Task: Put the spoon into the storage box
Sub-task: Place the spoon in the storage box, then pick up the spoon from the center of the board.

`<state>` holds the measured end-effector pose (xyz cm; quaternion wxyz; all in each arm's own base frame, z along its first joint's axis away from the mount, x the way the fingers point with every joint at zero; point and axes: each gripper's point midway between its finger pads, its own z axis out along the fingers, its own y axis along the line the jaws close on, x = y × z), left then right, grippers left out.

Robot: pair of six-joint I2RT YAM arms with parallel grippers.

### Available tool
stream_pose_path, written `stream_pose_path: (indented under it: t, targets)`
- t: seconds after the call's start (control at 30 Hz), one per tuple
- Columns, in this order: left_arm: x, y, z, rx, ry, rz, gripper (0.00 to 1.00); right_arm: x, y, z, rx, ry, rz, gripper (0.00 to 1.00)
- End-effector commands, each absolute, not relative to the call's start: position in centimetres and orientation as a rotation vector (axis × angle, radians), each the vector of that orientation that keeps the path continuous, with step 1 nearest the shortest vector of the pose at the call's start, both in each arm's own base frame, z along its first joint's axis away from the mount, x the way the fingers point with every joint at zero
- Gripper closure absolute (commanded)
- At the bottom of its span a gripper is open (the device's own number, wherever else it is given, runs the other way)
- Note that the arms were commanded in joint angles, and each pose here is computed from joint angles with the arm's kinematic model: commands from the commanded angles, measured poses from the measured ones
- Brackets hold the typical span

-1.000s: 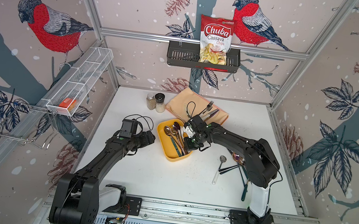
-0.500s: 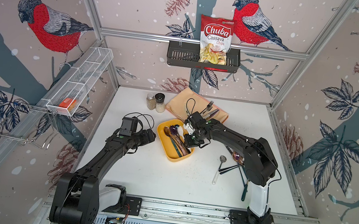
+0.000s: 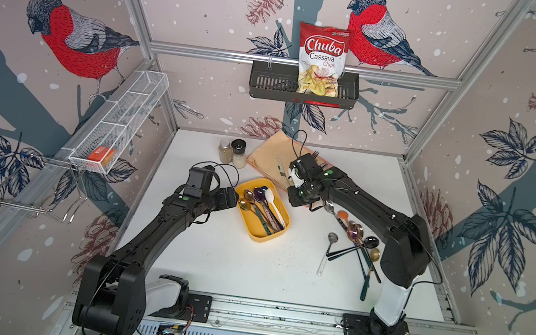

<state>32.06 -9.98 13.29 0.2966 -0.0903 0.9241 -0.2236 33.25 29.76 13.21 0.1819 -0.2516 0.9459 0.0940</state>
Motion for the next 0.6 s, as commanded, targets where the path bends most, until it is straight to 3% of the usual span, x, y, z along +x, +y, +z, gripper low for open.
stream_pose_path:
  t: [0.0,0.33,0.57]
  targets:
    - [32.2,-10.4,13.4,-0.182,2.471,-0.530,0.11,33.7,25.7,12.6,-0.646,2.705,0.119,0.60]
    - [32.2,-11.5,13.4,-0.136,2.484,-0.527,0.11,33.9,16.8,7.1,-0.438,2.816,-0.012,0.46]
    - [32.0,-11.6,13.2,-0.154,2.488,-0.537,0.11,34.3,13.8,4.7,-0.418,2.863,-0.109,0.46]
